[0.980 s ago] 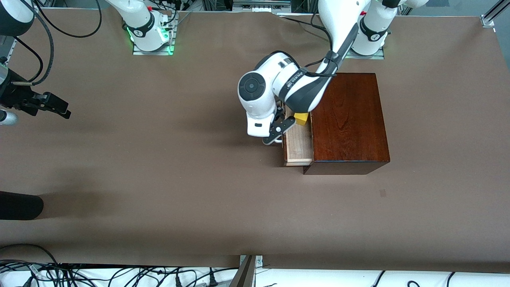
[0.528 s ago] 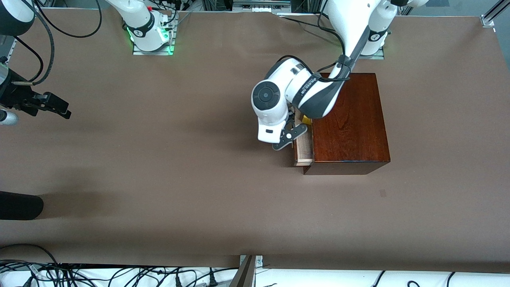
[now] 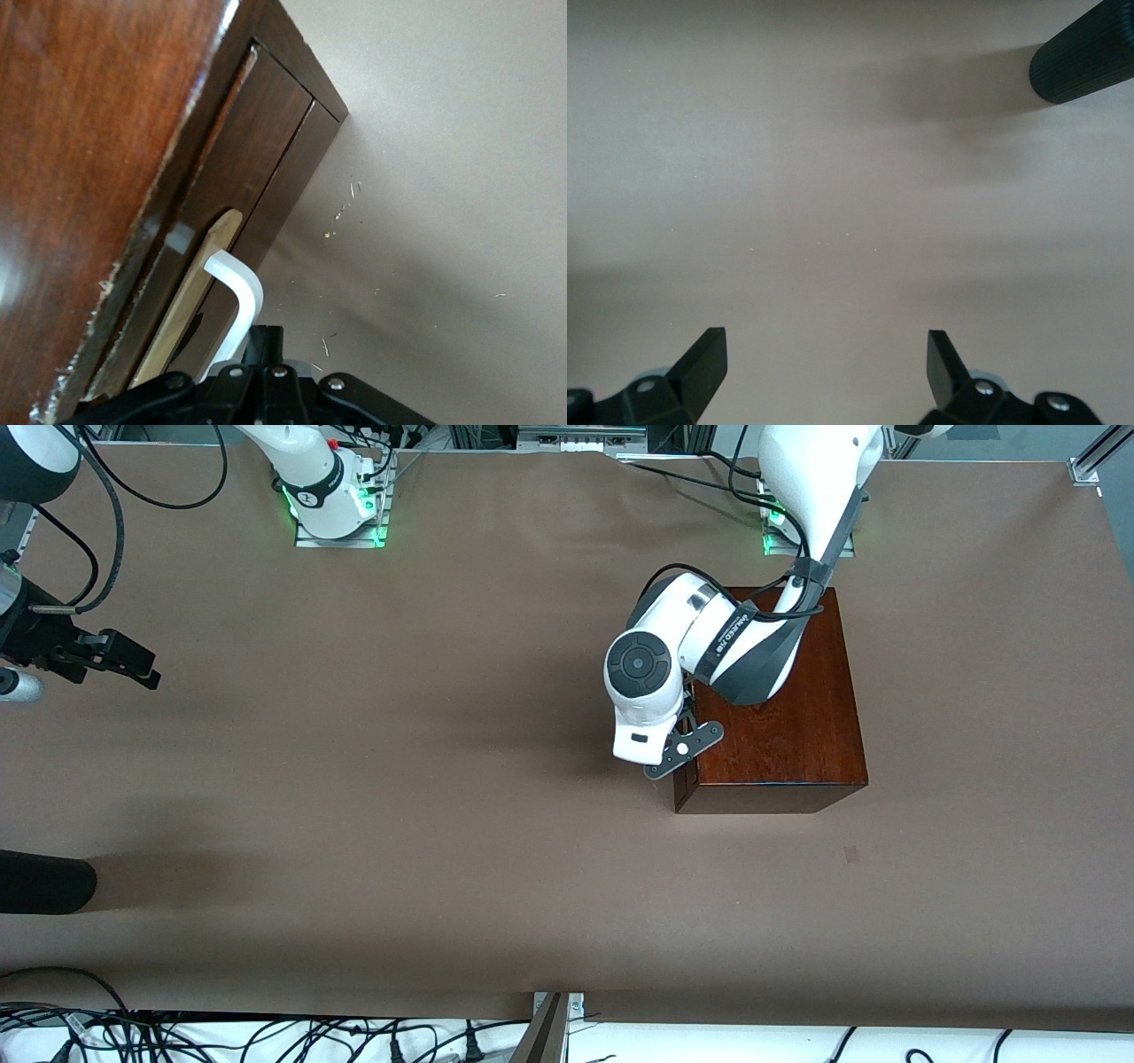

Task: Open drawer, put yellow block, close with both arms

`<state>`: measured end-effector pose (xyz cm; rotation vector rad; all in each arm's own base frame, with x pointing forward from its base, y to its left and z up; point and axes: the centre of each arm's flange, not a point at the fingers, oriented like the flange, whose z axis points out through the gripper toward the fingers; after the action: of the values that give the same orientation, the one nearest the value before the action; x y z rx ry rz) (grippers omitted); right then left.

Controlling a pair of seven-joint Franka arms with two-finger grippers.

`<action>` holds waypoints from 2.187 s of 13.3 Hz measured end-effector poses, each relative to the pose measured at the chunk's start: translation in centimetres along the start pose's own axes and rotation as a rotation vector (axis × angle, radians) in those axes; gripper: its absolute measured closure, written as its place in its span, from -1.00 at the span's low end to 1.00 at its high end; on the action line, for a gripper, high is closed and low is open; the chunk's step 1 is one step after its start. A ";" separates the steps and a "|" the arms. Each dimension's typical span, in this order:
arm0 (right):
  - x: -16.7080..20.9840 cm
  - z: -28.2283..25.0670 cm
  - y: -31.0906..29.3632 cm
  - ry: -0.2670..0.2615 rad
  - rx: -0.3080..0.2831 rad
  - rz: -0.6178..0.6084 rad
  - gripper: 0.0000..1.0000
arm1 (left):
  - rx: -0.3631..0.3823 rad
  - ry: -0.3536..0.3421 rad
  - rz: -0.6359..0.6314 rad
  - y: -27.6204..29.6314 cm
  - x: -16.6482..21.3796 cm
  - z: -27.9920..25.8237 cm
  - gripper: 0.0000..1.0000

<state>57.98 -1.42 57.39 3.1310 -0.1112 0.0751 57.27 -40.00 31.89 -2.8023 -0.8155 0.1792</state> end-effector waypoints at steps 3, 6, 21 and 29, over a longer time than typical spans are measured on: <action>0.0 0.0 -0.1 0.000 0.000 -0.001 -1.00 | -0.046 0.015 0.020 -0.5 -0.7 -3.2 0.72; 0.0 0.0 -0.1 0.000 0.000 -0.002 -1.00 | -0.123 0.032 0.044 -1.6 -2.4 -8.4 0.08; 0.0 0.0 0.0 0.000 0.000 0.000 -1.00 | -0.238 0.076 0.574 -31.1 13.1 -19.9 -1.00; 0.1 0.2 0.2 -0.004 -0.001 0.003 -1.00 | -0.241 0.081 0.635 -34.8 14.5 -20.0 -1.00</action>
<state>58.04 -1.58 57.20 3.1304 -0.1157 0.0696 55.04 -6.99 58.85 -3.1756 0.1034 0.0661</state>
